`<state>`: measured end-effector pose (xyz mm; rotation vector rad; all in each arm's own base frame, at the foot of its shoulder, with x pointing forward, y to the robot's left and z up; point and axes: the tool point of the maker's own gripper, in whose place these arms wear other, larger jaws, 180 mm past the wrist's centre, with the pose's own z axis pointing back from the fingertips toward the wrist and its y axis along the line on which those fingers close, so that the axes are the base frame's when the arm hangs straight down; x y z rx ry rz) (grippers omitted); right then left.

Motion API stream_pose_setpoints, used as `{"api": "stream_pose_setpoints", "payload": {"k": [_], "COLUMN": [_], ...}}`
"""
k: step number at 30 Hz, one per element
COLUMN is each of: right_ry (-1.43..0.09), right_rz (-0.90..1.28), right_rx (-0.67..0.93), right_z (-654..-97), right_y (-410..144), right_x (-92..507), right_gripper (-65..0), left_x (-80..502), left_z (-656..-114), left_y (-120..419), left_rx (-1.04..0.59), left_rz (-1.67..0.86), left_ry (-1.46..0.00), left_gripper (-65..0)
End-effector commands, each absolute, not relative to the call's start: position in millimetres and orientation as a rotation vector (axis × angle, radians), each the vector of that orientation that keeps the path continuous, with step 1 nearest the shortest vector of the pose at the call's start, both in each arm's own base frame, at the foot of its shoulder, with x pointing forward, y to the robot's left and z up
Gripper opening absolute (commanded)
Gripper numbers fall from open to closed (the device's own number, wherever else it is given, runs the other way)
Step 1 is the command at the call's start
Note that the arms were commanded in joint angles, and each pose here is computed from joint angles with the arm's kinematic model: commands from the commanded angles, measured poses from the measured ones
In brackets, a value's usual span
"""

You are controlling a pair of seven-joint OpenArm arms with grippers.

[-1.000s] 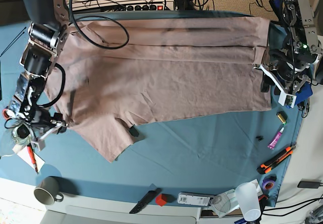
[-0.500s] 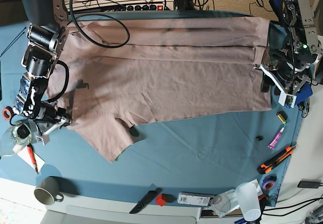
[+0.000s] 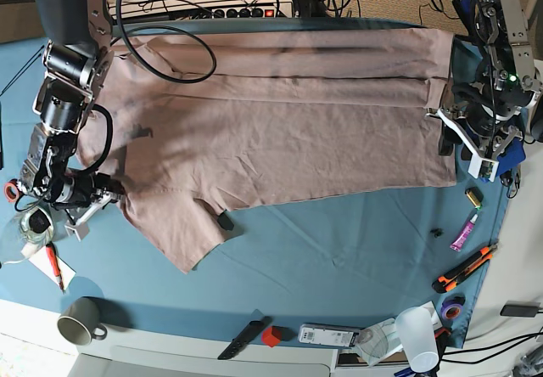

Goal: Fold the T-shirt properly

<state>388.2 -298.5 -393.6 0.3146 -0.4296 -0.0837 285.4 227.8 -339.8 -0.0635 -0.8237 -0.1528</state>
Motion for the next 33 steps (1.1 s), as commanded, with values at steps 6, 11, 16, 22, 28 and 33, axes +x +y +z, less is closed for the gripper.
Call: {"api": "stream_pose_setpoints", "payload": {"k": [6,11,16,22,28,33], "right_ry": [-0.398,-0.472,-0.526,-0.609,-0.635,-0.690], "right_rz": [-0.003,0.099,0.209,0.237,0.211,0.208], "right_rx": [0.270,0.243,0.162,0.136,0.041,-0.011], "right_z": [-382,-359,-344,-340,-325,-315], "right_y": [-299,-287,-277,-273,-296,-304], "right_x": [367,349,324,312,325,337], "right_gripper": [-65.0,-65.0,-65.0,-65.0,-65.0,-46.8], "left_x": [293,293,293,293,292,292], "left_z": [-327,-327,-327,-327,-329,-329], "left_y": [231,231,230,229,228,228], "left_rx": [-0.052,-0.052,-0.056,-0.059,-0.060,-0.061], "left_rz": [-0.162,-0.162,-0.158,-0.157,-0.156,-0.155], "left_ry": [-0.872,-0.872,-0.872,-0.873,-0.868,-0.868], "left_gripper": [-36.9,-36.9,-36.9,-36.9,-36.9,-36.9]}}
